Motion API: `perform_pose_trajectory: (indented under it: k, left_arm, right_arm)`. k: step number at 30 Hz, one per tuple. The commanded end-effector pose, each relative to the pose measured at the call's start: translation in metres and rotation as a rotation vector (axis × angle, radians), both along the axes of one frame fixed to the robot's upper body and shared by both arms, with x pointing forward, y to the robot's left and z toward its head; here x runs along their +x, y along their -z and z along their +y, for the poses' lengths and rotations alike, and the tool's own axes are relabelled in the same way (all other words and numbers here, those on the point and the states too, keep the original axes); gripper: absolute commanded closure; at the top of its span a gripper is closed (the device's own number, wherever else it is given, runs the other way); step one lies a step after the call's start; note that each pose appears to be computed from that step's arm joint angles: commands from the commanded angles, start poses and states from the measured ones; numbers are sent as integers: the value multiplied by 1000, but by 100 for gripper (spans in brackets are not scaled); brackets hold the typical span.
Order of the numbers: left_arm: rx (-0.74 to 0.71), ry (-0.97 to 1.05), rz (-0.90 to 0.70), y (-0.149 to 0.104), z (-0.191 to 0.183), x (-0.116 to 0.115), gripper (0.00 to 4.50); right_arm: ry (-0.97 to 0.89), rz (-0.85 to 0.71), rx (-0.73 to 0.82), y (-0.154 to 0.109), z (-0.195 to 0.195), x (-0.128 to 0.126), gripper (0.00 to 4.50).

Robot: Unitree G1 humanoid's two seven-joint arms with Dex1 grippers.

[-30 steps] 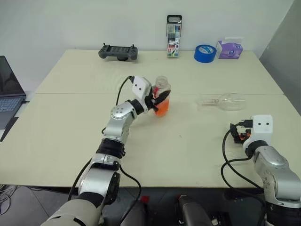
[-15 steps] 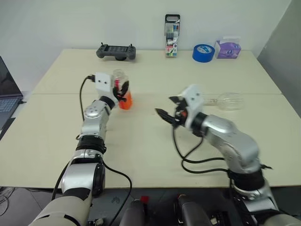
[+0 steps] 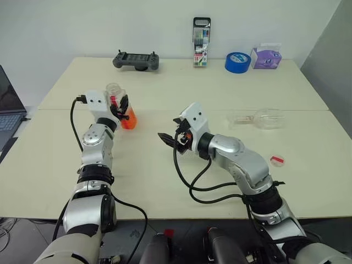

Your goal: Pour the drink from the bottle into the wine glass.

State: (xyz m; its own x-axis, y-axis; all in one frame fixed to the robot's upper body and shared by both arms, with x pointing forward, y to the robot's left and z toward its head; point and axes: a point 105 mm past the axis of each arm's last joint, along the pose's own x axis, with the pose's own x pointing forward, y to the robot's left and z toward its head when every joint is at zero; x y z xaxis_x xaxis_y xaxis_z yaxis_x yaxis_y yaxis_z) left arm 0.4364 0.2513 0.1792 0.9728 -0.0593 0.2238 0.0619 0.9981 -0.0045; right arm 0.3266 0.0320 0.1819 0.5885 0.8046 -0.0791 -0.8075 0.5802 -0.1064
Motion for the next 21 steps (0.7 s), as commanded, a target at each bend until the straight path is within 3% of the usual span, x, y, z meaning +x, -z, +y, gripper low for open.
perform_pose_trajectory:
  k: [1,11,12,18,21]
  left_arm:
    - [2,-14,-37,-14,12,-4,270]
    - [18,-19,4,-8,12,-3,270]
    - [18,-23,7,-7,12,-3,198]
    - [17,-29,19,-4,15,-5,13]
    - [23,-33,24,-2,16,-7,6]
  right_arm:
    - [-17,-27,25,-8,5,-7,72]
    - [1,-8,28,-3,2,-7,72]
    - [4,-9,27,-3,0,-6,72]
    - [47,-8,25,-2,-10,2,72]
    - [56,-5,29,-2,-12,3,72]
